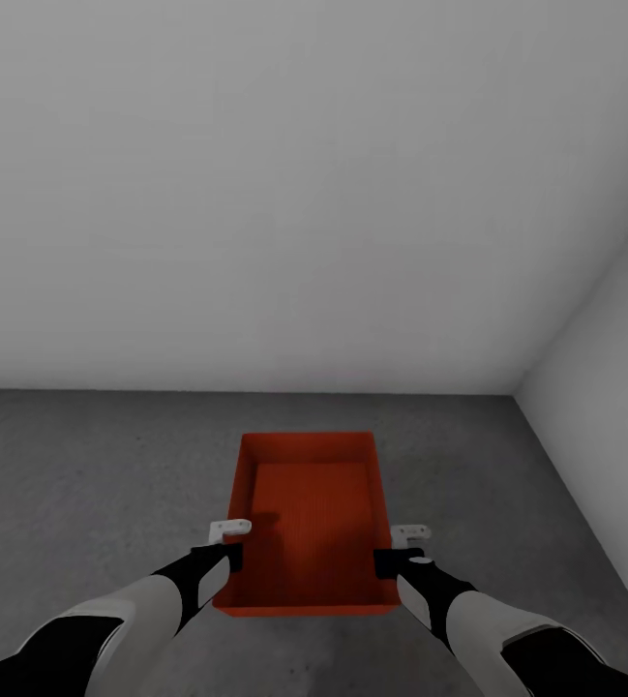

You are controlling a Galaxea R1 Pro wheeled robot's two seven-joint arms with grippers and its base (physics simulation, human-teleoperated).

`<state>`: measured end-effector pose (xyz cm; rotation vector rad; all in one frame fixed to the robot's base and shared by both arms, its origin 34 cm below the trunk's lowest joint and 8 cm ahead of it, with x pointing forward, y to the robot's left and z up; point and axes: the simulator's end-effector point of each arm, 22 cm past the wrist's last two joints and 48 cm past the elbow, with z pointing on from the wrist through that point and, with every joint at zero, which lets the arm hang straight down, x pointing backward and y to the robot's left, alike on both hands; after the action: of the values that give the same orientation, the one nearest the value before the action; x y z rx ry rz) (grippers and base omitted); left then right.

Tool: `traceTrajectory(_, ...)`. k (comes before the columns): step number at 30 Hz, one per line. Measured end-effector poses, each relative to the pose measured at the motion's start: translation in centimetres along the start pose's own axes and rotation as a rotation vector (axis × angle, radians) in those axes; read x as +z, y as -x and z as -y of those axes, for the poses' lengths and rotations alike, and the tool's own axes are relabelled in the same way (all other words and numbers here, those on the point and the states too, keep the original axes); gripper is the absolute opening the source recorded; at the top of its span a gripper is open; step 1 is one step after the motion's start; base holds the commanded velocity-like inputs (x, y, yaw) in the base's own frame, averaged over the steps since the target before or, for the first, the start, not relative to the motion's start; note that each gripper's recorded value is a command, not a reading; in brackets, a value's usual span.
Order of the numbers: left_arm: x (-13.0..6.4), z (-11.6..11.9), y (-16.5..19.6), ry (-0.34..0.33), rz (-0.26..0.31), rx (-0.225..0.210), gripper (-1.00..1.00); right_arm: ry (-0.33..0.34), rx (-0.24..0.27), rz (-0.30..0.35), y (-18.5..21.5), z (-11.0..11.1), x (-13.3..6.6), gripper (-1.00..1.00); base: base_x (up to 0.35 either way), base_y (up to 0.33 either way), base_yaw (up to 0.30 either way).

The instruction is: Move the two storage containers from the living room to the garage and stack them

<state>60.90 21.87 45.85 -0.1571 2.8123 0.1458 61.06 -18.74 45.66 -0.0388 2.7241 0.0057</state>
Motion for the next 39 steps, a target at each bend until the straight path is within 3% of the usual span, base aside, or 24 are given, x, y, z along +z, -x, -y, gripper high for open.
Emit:
traceTrajectory(34,5.7,0.5,-2.5,0.000,0.001,0.001,-1.00,0.000,0.001,0.001,-3.0,0.0,5.5,-1.00,0.000,0.000,0.000)
traceTrajectory(39,5.7,0.4,-2.5,0.000,0.001,0.000,-1.00,0.000,0.000,0.001,-3.0,0.0,5.5,-1.00,0.000,0.000,0.000)
